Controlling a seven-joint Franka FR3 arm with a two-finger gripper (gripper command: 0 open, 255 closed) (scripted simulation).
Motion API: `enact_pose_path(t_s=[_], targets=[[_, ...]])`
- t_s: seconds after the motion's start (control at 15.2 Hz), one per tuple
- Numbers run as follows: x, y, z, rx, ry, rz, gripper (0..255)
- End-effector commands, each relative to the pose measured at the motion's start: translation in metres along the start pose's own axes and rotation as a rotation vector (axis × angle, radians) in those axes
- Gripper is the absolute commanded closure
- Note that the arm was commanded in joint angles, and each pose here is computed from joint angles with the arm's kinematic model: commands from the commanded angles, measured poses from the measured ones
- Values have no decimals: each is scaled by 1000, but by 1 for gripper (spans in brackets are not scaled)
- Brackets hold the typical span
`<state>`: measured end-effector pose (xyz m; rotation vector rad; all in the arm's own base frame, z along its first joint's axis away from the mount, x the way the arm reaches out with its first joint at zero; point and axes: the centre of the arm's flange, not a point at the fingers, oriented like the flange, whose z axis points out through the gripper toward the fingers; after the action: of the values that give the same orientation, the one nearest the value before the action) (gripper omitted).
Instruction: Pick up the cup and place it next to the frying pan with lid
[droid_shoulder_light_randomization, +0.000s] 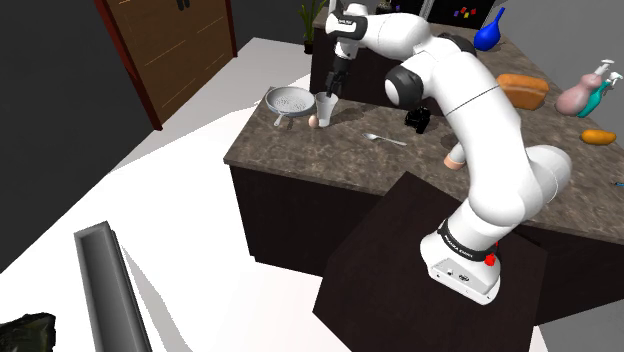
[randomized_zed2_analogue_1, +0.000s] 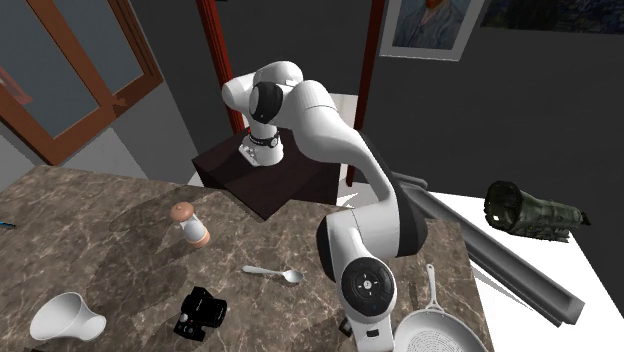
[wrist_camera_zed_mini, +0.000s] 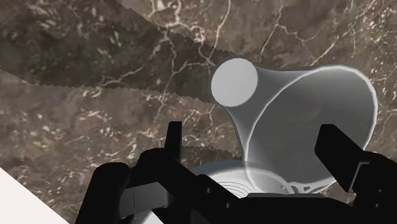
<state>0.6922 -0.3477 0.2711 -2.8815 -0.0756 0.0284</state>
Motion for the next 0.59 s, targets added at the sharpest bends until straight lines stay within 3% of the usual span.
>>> enact_pose_path(t_s=[0.0,0.53], targets=[[1,0,-25,0,0,0,0],[1,0,-35,0,0,0,0]])
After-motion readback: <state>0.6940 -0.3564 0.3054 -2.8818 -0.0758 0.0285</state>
